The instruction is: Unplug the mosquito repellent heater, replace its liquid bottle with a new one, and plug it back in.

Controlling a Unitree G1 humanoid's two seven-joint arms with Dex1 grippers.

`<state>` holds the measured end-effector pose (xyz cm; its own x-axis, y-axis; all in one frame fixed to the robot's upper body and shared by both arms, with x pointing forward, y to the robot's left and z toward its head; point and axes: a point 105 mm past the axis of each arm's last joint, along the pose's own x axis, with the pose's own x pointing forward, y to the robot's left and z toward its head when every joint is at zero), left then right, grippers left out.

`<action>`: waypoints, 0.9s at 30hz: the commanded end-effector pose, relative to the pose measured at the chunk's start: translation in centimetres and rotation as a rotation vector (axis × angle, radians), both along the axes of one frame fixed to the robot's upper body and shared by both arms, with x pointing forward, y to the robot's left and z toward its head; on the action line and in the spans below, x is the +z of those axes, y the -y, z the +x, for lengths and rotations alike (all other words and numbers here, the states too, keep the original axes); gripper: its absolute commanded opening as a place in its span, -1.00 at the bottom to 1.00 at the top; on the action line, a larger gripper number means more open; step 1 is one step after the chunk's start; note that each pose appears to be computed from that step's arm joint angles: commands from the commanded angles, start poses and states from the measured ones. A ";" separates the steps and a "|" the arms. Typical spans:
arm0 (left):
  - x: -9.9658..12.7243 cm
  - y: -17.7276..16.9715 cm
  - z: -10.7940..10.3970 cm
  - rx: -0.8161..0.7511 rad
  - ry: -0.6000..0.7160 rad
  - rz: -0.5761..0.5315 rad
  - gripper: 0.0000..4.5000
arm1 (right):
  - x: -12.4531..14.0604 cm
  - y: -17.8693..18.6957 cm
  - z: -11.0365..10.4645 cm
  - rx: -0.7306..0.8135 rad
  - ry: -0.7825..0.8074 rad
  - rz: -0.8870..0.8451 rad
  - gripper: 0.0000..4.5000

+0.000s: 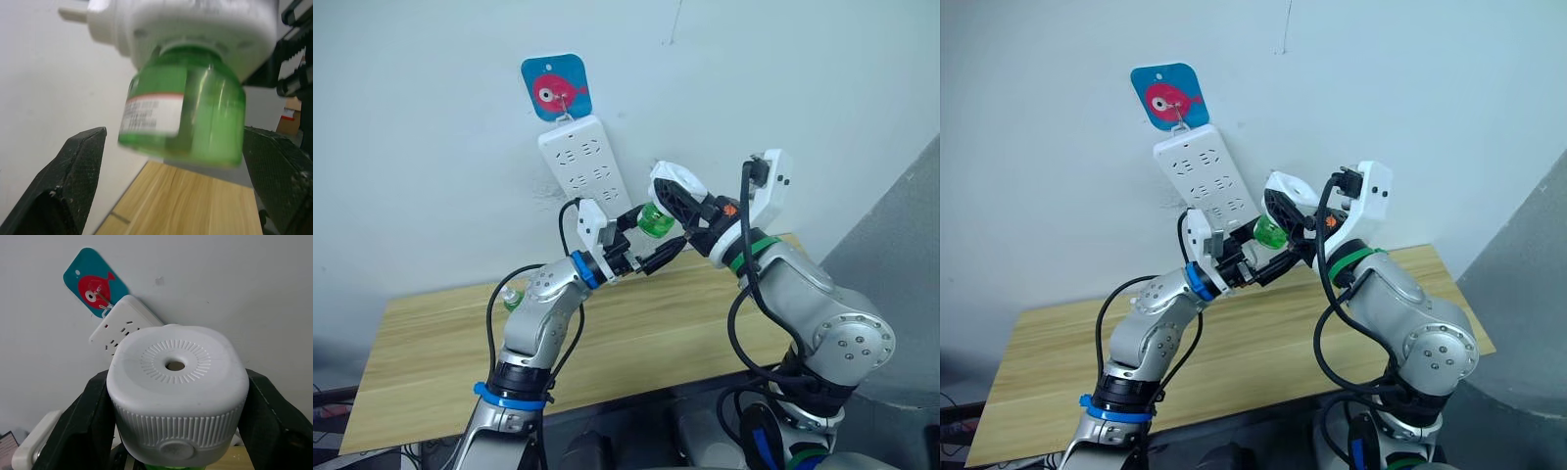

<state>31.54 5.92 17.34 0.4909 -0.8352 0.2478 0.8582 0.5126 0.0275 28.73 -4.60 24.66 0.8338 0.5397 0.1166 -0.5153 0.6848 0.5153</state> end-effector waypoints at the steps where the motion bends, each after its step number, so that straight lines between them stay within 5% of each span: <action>1: 2.0 -0.3 -0.8 -0.002 0.096 -0.029 1.00 | 0.9 -0.3 -0.5 0.021 0.035 0.031 0.32; 12: 2.7 0.1 -0.9 -0.010 0.121 -0.055 1.00 | 0.8 -0.3 -0.6 0.025 0.024 0.025 0.32; 19: 2.9 0.3 -1.0 -0.029 0.119 -0.064 0.02 | 0.7 -0.3 -0.6 0.025 0.019 0.023 0.32; 27: 2.8 -0.1 -1.0 -0.029 0.141 -0.029 0.01 | 0.2 0.1 -0.7 0.018 -0.007 0.027 0.32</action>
